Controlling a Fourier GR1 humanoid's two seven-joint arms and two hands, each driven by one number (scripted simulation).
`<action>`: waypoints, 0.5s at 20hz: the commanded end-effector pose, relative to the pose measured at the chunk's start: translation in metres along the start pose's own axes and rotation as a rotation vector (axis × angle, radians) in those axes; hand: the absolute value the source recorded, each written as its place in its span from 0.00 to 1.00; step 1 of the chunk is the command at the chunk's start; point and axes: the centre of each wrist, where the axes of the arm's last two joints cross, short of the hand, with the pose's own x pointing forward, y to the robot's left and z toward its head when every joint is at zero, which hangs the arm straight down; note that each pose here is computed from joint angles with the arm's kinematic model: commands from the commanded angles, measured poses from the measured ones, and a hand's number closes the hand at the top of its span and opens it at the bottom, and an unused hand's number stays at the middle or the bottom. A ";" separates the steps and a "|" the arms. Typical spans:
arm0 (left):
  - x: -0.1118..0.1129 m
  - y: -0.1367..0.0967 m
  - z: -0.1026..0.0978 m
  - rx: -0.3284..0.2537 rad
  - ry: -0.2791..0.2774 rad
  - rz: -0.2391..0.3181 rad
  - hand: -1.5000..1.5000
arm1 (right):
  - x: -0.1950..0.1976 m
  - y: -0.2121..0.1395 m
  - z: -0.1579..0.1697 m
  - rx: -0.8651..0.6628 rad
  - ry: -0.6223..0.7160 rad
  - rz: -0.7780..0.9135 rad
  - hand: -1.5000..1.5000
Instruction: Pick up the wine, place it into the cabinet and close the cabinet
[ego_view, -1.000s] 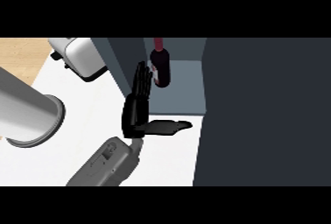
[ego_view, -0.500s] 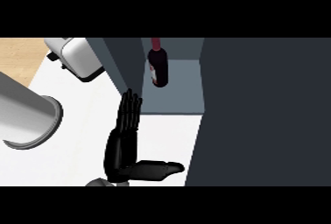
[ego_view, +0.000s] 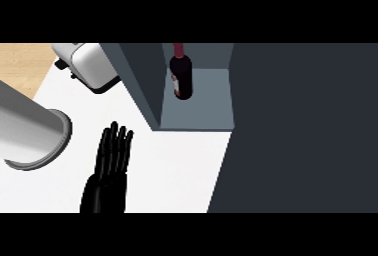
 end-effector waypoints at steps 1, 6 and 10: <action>0.012 0.027 0.014 -0.009 0.011 -0.029 0.00 | 0.041 0.018 0.014 0.145 -0.099 -0.007 1.00; 0.031 0.058 0.020 0.011 -0.012 -0.040 0.00 | 0.042 0.031 0.003 0.152 -0.124 -0.027 1.00; 0.044 0.072 0.022 0.031 -0.042 -0.035 0.00 | 0.046 0.038 -0.002 0.178 -0.108 -0.075 1.00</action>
